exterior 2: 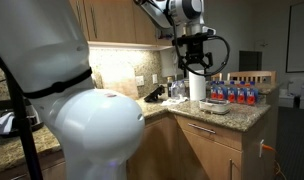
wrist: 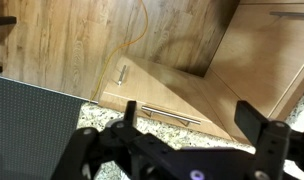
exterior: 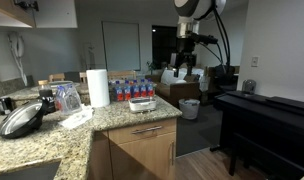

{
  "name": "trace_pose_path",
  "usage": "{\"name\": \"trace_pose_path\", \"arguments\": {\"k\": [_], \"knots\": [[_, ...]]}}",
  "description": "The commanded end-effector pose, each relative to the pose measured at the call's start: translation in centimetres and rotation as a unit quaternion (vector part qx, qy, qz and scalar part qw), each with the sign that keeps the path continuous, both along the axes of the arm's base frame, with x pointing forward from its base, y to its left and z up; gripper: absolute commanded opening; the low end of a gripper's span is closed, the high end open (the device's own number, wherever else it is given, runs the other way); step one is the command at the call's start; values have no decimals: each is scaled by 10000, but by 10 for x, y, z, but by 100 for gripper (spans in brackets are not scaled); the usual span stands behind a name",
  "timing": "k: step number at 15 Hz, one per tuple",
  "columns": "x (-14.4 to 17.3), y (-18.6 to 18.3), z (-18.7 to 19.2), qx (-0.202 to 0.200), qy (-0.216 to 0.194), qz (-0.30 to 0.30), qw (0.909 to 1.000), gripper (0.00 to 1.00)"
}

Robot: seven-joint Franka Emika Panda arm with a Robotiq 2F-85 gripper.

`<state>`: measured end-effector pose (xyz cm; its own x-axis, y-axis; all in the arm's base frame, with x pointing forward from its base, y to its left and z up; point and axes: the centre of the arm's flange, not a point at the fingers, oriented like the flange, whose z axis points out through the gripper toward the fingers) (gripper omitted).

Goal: Open the drawer

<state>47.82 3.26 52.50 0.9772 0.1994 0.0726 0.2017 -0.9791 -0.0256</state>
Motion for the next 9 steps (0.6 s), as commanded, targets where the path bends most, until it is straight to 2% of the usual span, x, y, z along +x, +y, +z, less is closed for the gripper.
{"name": "trace_pose_path", "arguments": {"k": [1,4,9], "knots": [[37,-22,-1,-148,401,506,9978,100],[45,-17,-21,-193,676,941,9931,100],[42,38,-79,-344,954,1525,9831,100]]}}
